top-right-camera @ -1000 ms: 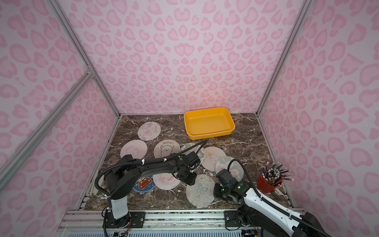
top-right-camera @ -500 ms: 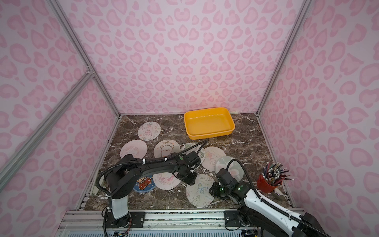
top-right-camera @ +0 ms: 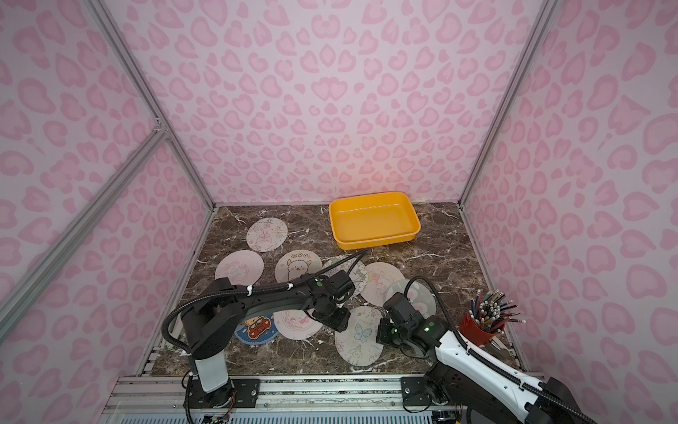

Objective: Put the coasters into the storage box
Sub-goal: Pick up the coaster from the center of the board, then place the coaster in the storage box.

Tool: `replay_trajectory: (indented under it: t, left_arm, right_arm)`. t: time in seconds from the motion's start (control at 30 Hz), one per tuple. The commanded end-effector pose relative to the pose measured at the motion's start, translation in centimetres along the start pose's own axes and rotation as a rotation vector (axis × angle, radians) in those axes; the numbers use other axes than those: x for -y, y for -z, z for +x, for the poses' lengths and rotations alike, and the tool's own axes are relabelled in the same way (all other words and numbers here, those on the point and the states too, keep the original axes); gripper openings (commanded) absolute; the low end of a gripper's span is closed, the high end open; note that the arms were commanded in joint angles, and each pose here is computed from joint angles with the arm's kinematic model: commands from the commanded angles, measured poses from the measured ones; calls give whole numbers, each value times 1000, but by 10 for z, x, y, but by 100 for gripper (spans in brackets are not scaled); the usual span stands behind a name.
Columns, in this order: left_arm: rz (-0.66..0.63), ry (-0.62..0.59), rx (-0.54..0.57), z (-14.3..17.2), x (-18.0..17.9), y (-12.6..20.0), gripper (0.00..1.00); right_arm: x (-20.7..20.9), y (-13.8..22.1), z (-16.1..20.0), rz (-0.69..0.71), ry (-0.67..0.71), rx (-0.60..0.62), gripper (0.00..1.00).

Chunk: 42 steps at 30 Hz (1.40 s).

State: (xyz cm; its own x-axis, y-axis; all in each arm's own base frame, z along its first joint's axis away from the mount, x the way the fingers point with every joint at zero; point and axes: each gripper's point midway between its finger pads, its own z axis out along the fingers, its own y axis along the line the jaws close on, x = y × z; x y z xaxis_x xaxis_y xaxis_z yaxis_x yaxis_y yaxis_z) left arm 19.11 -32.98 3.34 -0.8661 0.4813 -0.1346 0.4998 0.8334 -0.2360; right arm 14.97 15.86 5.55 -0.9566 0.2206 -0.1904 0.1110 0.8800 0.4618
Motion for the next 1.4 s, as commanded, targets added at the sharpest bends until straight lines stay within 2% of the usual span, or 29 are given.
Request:
replay_trajectory:
  t: [0.0,0.2,0.37,0.47,0.87,1.03,1.37]
  left_arm:
    - [-21,33,93,-16,-9,19,66]
    - [-52,62,221,-36,-27,54,78]
    - [-64,93,293,-47,-43,76,85]
    - [-71,114,324,-50,-52,84,90]
    - [-98,188,389,-46,-85,97,99]
    - [-114,196,392,-41,-96,99,100]
    - [-129,233,386,-31,-114,98,100]
  right_arm:
    - [-14,11,-14,-7,46,34,0]
    - [-58,42,-58,-63,109,121,0]
    - [-84,61,-107,-90,151,203,0]
    - [-96,68,-143,-100,172,260,0]
    - [-159,88,-287,-182,245,476,0]
    - [-182,69,-328,-215,287,494,0]
    - [-192,-6,-377,-253,332,415,0]
